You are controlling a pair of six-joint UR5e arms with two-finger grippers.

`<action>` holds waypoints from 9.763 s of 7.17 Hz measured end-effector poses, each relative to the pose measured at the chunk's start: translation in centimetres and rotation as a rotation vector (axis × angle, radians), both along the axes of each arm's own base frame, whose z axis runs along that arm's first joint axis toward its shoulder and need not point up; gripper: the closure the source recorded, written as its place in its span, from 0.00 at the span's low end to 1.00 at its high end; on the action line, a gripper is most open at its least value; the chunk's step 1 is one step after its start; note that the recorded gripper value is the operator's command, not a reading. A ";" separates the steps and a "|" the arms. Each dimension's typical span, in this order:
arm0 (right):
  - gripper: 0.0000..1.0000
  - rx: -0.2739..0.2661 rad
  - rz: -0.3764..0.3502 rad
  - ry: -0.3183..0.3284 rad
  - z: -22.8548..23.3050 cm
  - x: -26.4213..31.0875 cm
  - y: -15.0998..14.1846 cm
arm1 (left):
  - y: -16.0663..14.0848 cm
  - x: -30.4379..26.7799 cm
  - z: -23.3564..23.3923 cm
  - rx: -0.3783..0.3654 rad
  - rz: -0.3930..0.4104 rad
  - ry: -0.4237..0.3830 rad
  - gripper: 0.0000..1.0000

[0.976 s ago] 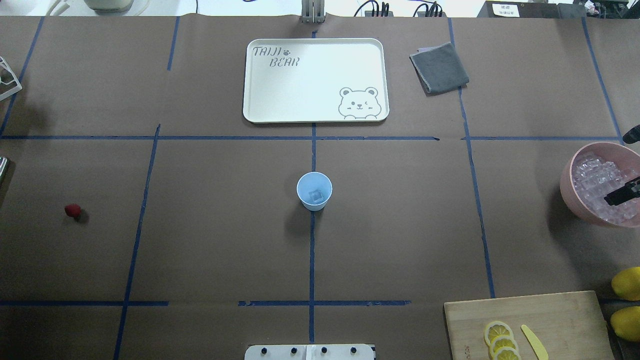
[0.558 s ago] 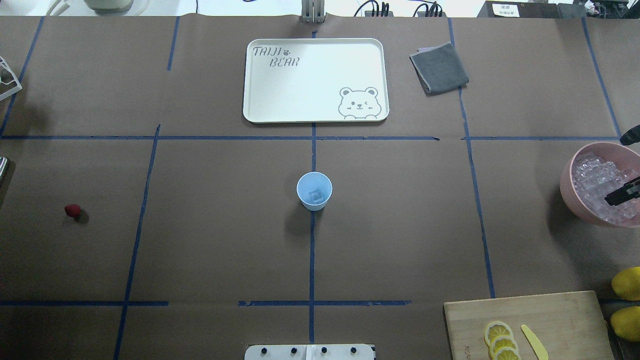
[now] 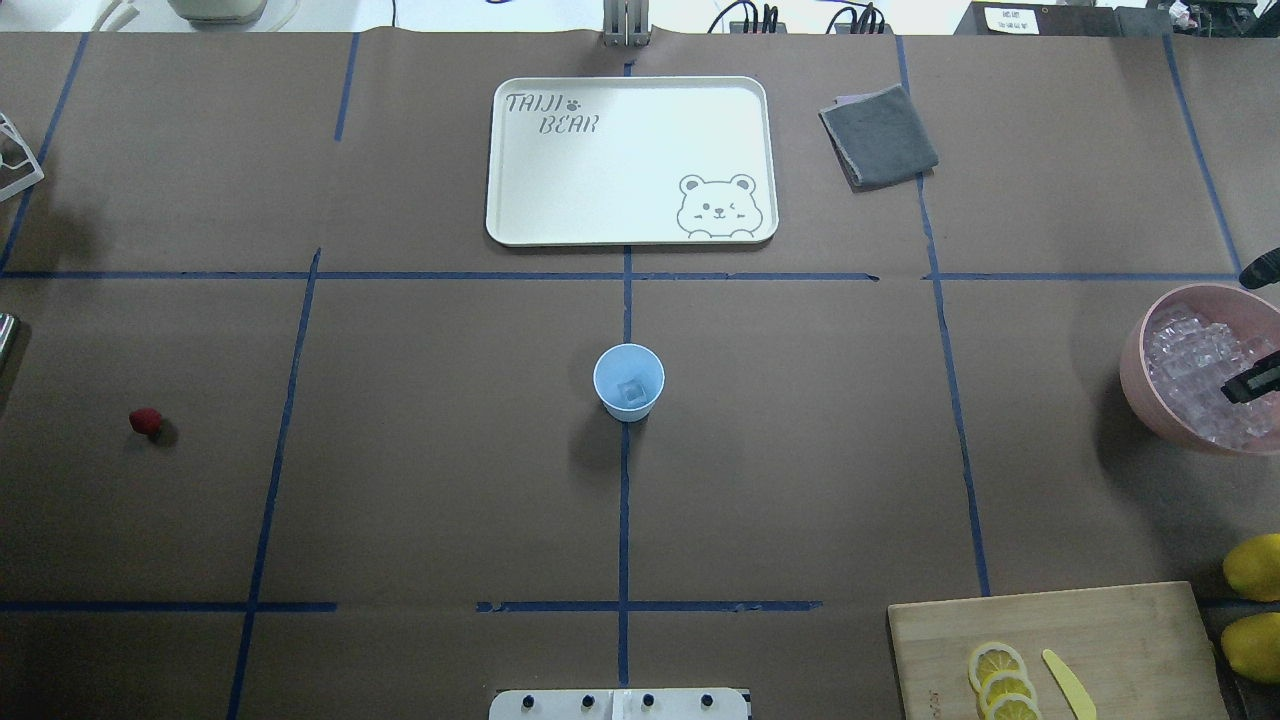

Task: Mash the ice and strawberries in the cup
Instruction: 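Lower the right gripper into the bowl and grasp another ice cube, then carry the ice cube with the right gripper to the cup and drop it in, then move the right gripper back to the pink bowl, then grasp a third ice cube from the bowl with the right gripper, then carry the ice cube with the right gripper to the cup and release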

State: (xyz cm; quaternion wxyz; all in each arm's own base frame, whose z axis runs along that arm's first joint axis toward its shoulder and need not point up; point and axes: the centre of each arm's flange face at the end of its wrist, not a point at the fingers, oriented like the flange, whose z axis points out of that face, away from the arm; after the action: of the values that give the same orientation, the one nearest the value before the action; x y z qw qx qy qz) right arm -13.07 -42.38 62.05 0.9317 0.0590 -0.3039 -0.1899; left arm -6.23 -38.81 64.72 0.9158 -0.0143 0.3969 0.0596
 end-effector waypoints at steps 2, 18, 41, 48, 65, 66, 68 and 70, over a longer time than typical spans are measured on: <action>1.00 0.004 0.008 -0.006 -0.7 0.2 -0.1 | 0.0 0.0 0.0 0.000 0.000 0.000 0.00; 0.83 -0.731 0.770 -0.393 -46.3 -40.8 -2.0 | -0.1 0.1 -0.1 -0.002 -0.003 0.000 0.00; 0.04 0.015 0.080 -0.022 -3.8 0.3 -1.6 | 0.0 0.0 -0.3 0.009 0.001 0.001 0.00; 0.50 0.032 0.050 -0.044 -2.0 -1.8 -2.1 | 0.1 0.0 -0.9 0.020 0.000 0.000 0.00; 0.98 -0.567 0.623 -0.487 -43.0 -32.7 0.7 | 0.1 0.1 -1.1 0.022 -0.001 0.021 0.00; 0.98 -0.563 0.651 -0.485 -44.2 -35.9 1.3 | 0.0 0.2 -1.2 0.023 -0.002 0.025 0.00; 0.87 -0.562 0.666 -0.470 -45.0 -39.5 2.1 | 0.0 0.2 -1.2 0.025 -0.001 0.027 0.00; 0.53 -0.559 0.665 -0.453 -44.6 -40.8 2.4 | 0.0 0.2 -1.3 0.027 -0.001 0.028 0.00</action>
State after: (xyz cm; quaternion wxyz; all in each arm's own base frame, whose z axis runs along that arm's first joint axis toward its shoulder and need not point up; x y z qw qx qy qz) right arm -53.92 -39.95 17.46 0.8325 -0.0595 -0.5031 0.2244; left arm -6.04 -38.81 63.46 0.9104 -0.0012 0.4086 0.0647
